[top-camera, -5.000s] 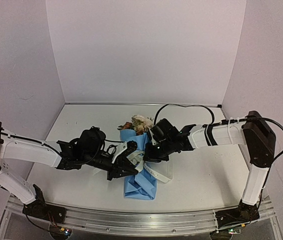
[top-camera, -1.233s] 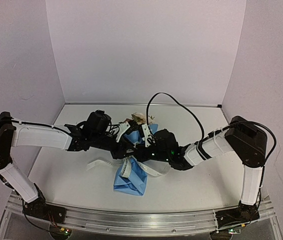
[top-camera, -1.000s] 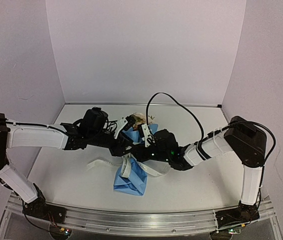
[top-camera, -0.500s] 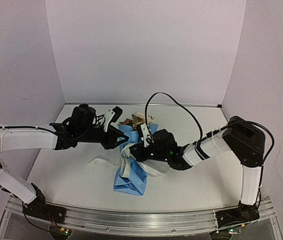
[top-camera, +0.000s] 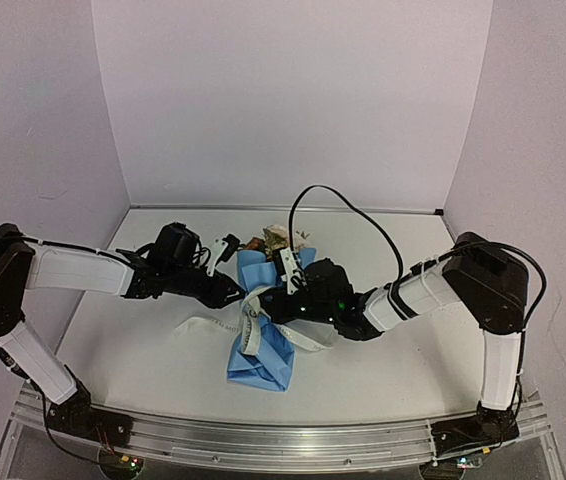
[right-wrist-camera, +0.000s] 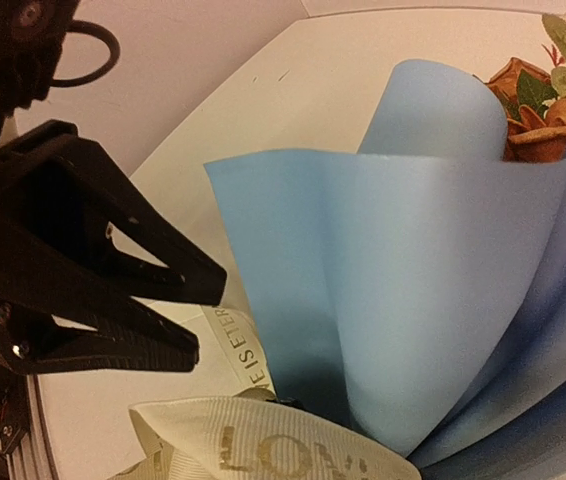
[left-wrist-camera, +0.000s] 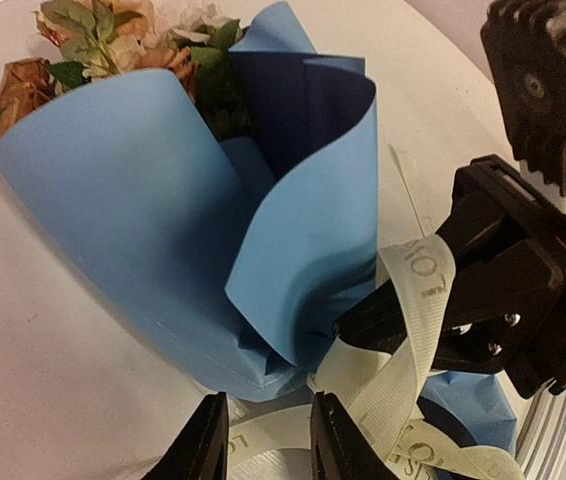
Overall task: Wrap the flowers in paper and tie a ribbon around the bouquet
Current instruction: Cross the half-tied ribbon over the folded bouquet.
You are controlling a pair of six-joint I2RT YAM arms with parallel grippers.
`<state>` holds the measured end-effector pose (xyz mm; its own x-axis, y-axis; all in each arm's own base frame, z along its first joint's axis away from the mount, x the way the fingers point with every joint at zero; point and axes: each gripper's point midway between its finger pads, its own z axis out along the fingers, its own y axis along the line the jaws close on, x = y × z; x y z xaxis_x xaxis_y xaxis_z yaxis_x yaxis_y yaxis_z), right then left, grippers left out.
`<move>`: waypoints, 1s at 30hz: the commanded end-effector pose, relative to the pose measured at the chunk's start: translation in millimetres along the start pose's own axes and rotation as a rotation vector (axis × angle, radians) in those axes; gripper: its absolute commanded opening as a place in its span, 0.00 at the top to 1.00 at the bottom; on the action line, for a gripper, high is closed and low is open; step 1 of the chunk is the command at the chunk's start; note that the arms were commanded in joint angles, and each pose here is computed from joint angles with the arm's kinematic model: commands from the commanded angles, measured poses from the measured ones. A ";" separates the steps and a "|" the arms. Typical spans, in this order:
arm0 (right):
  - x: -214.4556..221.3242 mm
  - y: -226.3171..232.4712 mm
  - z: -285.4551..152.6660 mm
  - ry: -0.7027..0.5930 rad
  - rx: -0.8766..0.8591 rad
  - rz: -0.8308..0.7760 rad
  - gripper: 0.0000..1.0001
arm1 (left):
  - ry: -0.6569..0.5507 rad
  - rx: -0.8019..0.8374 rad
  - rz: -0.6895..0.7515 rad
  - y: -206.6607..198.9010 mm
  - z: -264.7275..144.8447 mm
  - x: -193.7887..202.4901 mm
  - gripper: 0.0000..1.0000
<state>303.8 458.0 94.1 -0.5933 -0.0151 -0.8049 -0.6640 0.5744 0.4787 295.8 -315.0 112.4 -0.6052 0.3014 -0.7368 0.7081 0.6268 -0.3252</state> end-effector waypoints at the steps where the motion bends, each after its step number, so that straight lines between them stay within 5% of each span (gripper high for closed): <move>1: -20.5 12.1 3.1 -0.062 -0.025 -0.021 0.98 | -0.070 0.099 0.018 -23.1 -7.3 -30.2 0.70; 30: -27.1 26.2 8.5 -0.056 -0.087 -0.020 0.96 | -0.050 0.146 0.037 -33.3 4.4 -32.5 0.62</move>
<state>305.1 467.6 105.8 -0.5856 -0.0063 -0.8106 -0.6823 0.5437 0.4887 285.7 -336.7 125.7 -0.6051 0.2996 -0.7376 0.7458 0.5376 -0.3935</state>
